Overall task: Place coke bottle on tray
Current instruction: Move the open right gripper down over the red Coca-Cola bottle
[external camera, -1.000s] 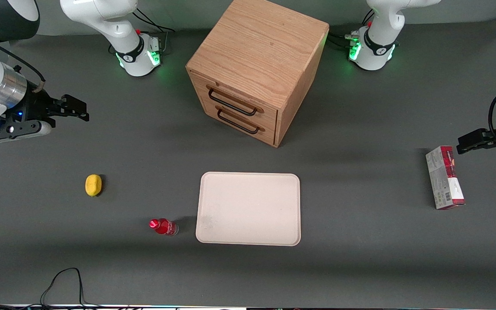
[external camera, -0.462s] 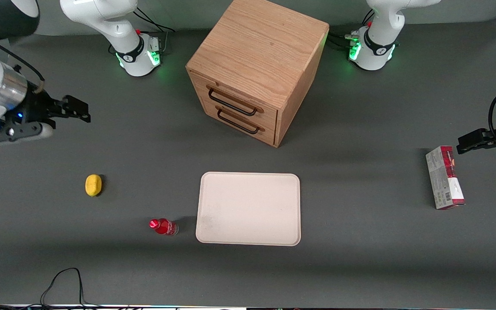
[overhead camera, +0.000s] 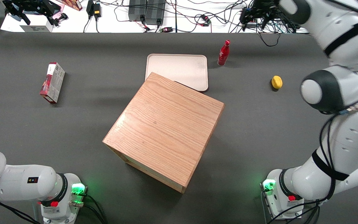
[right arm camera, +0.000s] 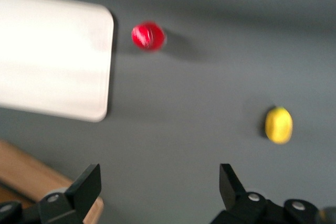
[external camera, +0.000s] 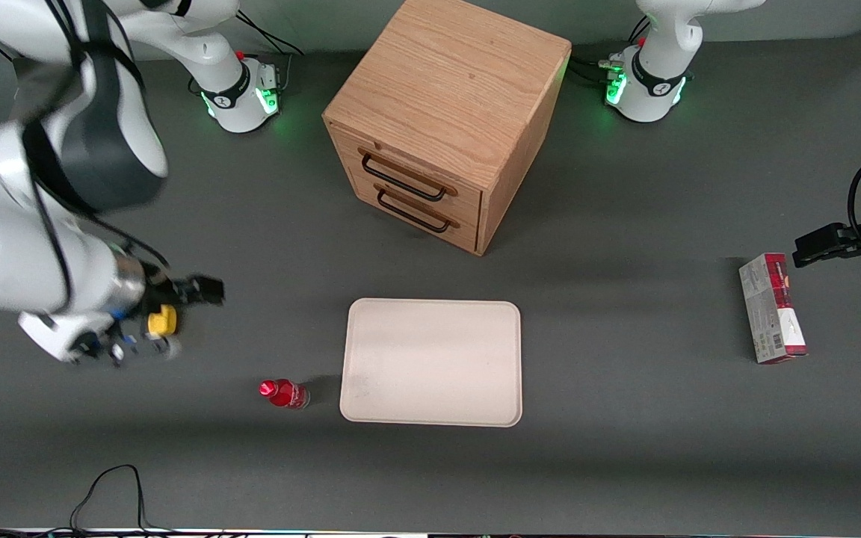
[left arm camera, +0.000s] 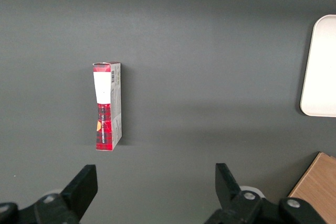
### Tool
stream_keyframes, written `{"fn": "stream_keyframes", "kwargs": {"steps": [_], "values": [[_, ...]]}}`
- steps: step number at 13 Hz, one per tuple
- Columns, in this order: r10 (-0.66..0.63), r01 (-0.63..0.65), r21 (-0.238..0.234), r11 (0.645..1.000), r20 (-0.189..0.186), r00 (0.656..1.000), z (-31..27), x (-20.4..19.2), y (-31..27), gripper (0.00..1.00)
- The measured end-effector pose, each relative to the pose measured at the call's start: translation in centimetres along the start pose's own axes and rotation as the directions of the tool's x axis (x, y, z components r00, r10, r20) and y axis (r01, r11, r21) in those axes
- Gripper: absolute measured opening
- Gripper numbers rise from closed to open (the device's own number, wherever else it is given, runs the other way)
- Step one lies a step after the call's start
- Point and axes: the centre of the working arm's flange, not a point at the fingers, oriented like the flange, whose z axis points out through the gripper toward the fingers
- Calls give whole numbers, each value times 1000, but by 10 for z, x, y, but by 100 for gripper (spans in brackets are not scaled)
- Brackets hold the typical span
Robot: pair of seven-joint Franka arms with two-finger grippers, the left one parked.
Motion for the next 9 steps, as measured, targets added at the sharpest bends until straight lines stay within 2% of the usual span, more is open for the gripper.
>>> {"fn": "stream_keyframes", "kwargs": {"steps": [2, 3, 7, 9], "values": [[27, -26, 22, 999, -59, 998, 34, 33, -16, 100], [28, -26, 27, 999, -71, 997, 46, 42, -19, 100], [15, -13, 29, 999, -70, 997, 86, 58, -32, 100], [0, 0, 2, 1000, -62, 998, 119, 67, -41, 100]]}}
